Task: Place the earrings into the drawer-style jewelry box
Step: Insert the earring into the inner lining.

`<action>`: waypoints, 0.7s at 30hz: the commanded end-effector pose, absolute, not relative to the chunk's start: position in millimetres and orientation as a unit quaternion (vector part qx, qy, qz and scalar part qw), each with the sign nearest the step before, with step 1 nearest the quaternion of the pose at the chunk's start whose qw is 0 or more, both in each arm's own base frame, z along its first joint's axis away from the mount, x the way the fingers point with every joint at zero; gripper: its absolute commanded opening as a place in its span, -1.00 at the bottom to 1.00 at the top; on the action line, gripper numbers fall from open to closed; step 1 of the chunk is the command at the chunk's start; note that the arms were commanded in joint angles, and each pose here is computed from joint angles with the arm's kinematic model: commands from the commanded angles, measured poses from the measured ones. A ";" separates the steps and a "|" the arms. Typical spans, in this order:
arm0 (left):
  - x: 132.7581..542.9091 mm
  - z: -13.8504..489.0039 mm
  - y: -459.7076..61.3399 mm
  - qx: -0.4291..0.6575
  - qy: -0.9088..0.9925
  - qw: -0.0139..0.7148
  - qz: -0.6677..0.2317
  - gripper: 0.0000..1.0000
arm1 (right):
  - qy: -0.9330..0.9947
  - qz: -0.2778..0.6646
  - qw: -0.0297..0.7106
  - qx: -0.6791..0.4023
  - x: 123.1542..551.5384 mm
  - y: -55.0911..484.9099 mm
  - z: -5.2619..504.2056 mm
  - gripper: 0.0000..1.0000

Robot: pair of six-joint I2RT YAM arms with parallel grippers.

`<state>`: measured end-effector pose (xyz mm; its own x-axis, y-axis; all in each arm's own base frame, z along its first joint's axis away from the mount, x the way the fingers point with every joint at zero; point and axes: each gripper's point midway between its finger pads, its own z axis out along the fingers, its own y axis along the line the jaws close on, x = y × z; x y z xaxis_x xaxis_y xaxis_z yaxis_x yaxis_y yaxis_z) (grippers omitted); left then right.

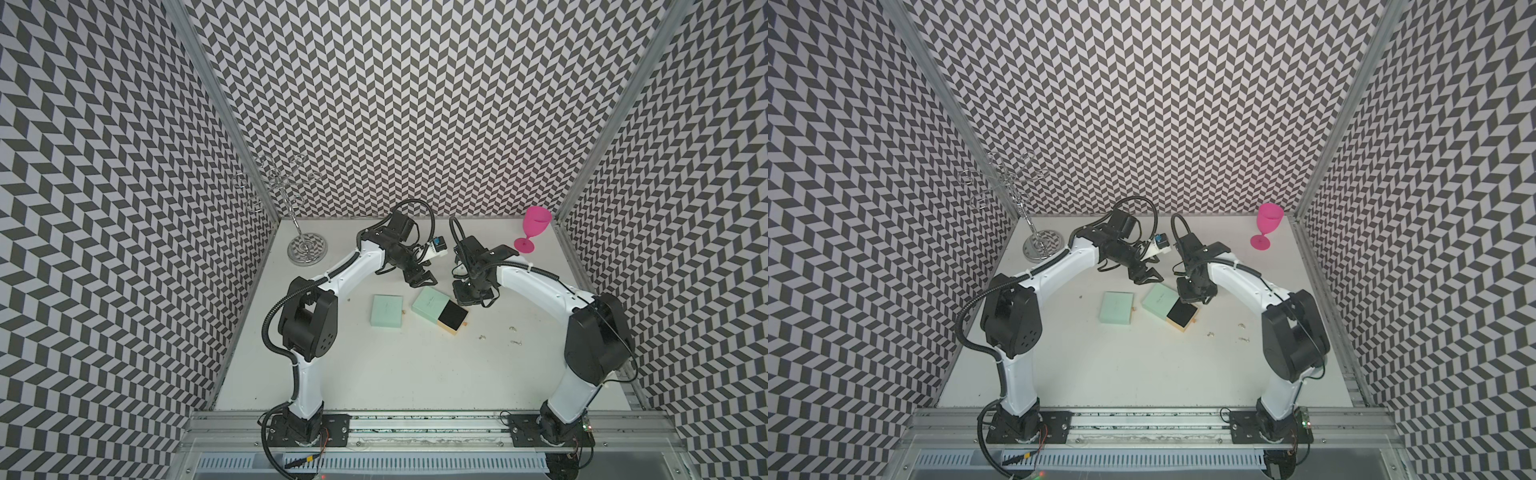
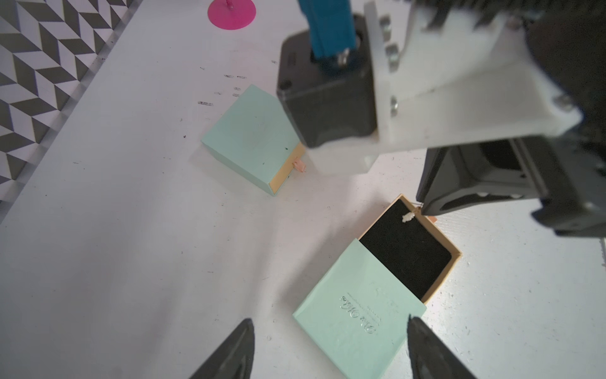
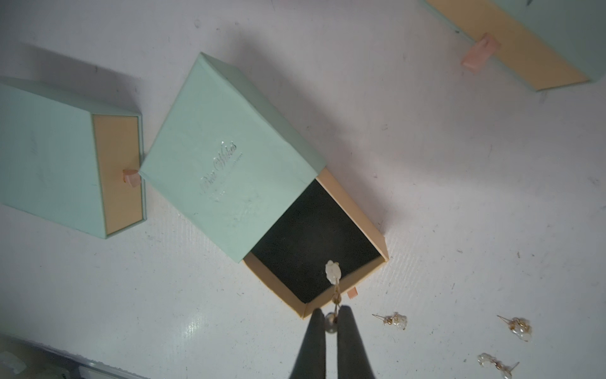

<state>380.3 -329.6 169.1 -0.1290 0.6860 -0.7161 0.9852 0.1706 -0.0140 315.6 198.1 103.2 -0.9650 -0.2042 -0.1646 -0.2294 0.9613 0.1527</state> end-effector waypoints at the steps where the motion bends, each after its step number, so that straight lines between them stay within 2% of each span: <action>1: 380.9 187.1 -327.9 0.593 0.695 0.302 -0.272 0.48 | 0.983 0.104 0.086 -0.125 325.2 212.7 105.7 -0.84; 8: 376.4 173.6 -310.9 0.582 0.711 0.274 -0.283 0.45 | 0.982 0.109 0.078 -0.132 327.3 219.3 96.5 -0.84; 21: 377.6 164.6 -307.3 0.576 0.718 0.271 -0.282 0.45 | 0.982 0.110 0.063 -0.141 327.4 224.5 80.9 -0.84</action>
